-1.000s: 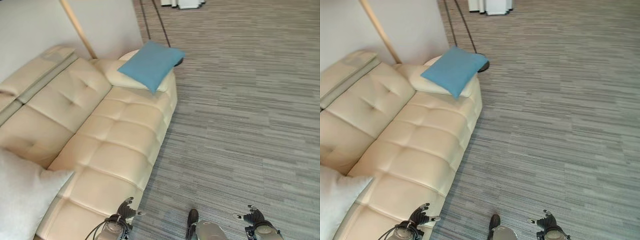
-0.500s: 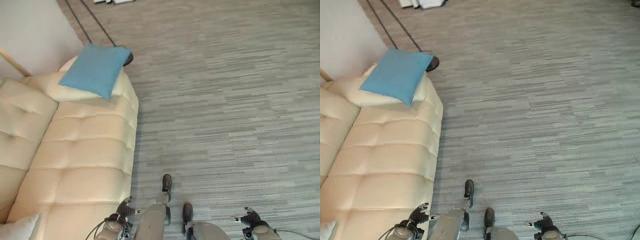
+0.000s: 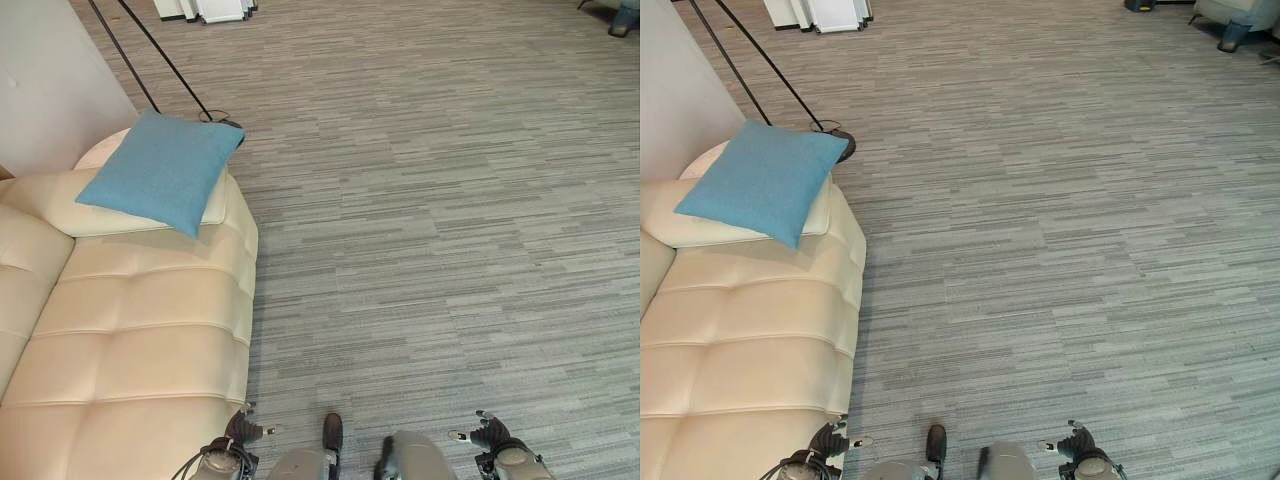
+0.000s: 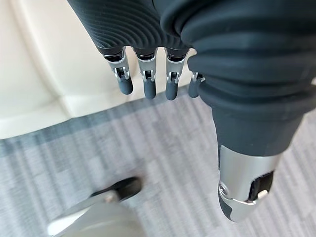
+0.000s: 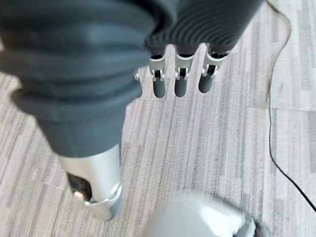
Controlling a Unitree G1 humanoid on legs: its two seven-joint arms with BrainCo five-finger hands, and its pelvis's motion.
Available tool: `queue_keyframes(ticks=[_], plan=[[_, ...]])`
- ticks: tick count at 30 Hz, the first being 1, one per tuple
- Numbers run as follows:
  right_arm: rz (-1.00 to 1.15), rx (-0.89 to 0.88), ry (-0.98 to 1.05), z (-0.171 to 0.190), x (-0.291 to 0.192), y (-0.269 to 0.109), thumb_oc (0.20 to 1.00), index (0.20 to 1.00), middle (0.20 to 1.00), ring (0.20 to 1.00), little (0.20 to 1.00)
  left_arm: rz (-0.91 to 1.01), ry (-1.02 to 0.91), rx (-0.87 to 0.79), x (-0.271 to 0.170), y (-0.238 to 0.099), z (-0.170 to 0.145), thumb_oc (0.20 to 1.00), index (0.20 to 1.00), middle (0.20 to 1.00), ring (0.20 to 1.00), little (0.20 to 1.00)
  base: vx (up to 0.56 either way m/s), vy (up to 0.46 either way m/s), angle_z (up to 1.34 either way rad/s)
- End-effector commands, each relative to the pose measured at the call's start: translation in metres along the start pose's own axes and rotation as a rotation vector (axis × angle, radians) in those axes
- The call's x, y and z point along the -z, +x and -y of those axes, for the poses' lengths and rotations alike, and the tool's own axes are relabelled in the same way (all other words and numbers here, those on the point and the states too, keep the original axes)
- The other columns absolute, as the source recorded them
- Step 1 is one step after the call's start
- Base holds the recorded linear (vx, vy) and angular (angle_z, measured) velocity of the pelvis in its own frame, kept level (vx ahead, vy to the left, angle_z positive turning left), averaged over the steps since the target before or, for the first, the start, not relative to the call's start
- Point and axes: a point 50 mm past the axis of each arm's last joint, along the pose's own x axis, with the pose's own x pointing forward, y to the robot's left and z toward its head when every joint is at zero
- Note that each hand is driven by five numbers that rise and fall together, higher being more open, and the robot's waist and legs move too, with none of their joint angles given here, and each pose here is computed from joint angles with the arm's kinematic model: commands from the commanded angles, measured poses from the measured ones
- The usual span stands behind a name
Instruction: Pick up all the scattered cushions and arrange them neatly on the sofa.
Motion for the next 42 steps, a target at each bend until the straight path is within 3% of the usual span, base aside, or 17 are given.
queue_keyframes(ticks=[1,8,15,24,33,42], plan=[[0.019,0.039,0.075,0.007,-0.005,0.001,1.000,1.000,1.000,1.000,1.000,0.069,-0.042,-0.046,-0.016,0.003,-0.017,1.000,1.000,1.000,1.000,1.000,0.50,-0.192,0.08],[-0.024,0.067,0.123,0.012,0.004,0.000,1.000,1.000,1.000,1.000,1.000,0.037,0.007,-0.056,-0.014,0.007,-0.016,1.000,1.000,1.000,1.000,1.000,0.50,-0.211,0.18],[-0.049,0.048,0.119,0.010,0.017,-0.002,1.000,1.000,1.000,1.000,1.000,-0.064,-0.065,-0.014,0.013,0.000,0.000,1.000,1.000,1.000,1.000,1.000,0.44,-0.225,0.42],[-0.041,0.071,0.131,0.018,0.016,-0.002,1.000,1.000,1.000,1.000,1.000,-0.078,-0.088,-0.011,0.016,-0.001,0.001,1.000,1.000,1.000,1.000,1.000,0.30,-0.150,0.03],[-0.044,0.090,0.057,0.022,0.019,-0.003,1.000,1.000,1.000,1.000,1.000,-0.099,-0.059,-0.018,0.027,-0.005,-0.002,1.000,1.000,1.000,1.000,1.000,0.31,0.083,0.24],[-0.077,0.025,0.028,0.002,0.026,-0.005,1.000,1.000,1.000,1.000,1.000,-0.197,-0.044,-0.054,0.054,-0.013,-0.010,1.000,1.000,1.000,1.000,1.000,0.28,0.164,0.02]])
